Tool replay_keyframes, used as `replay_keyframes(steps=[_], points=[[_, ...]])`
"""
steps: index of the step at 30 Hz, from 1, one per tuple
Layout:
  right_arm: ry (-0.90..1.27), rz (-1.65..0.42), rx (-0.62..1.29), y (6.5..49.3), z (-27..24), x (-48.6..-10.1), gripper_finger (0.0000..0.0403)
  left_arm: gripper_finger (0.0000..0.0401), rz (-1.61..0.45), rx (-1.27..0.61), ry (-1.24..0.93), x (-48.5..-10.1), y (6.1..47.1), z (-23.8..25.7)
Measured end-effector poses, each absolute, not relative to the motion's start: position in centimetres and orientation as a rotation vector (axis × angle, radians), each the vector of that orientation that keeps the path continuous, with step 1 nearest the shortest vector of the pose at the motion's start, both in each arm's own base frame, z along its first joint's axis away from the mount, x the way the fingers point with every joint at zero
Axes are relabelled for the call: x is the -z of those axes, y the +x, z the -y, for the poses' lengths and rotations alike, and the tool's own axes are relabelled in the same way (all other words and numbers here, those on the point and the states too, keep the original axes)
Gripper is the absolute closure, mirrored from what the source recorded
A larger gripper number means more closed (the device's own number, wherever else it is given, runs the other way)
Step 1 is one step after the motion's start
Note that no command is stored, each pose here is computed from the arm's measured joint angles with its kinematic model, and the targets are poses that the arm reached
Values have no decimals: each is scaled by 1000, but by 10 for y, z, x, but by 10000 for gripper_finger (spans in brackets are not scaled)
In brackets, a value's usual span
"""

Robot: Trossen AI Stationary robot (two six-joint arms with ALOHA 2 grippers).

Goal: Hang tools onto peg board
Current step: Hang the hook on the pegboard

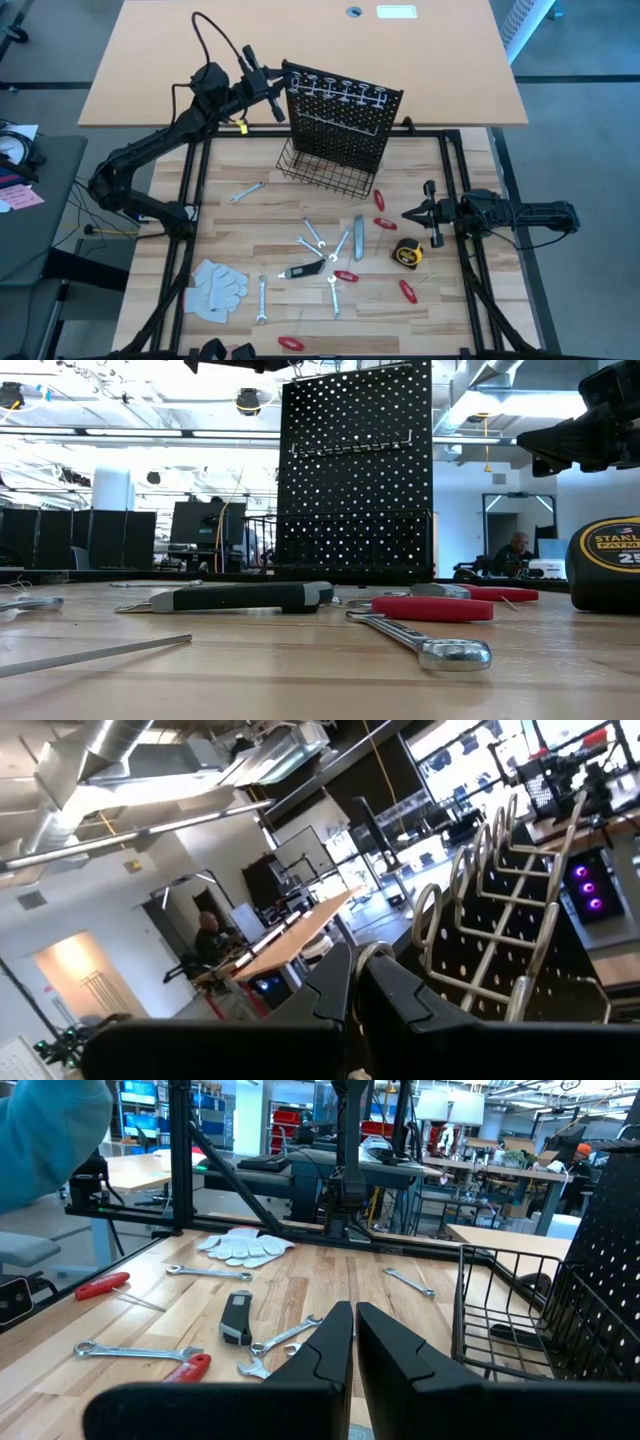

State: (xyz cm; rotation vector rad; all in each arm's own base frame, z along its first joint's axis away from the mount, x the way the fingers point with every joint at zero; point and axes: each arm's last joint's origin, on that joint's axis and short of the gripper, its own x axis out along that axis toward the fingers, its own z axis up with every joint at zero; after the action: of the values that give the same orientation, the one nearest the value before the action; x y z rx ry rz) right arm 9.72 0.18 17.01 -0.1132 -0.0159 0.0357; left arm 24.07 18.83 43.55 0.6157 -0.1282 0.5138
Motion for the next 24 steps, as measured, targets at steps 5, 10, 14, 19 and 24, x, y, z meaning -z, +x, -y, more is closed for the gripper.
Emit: replay_keyframes(steps=[5, 10, 14, 19, 24], points=[[-113, 16, -36, 97, -2, -170, 376, 395, 140, -501, 545, -435, 241, -188], [-113, 16, -35, 97, -2, -170, 376, 395, 132, -505, 518, -434, 240, -190], [-113, 16, -36, 97, -2, -170, 376, 395, 138, -511, 521, -434, 238, -192], [-113, 15, -35, 97, -2, -170, 376, 395, 195, -507, 549, -440, 236, -192], [-113, 16, -36, 97, -2, -170, 376, 395, 215, -502, 538, -442, 235, -192]])
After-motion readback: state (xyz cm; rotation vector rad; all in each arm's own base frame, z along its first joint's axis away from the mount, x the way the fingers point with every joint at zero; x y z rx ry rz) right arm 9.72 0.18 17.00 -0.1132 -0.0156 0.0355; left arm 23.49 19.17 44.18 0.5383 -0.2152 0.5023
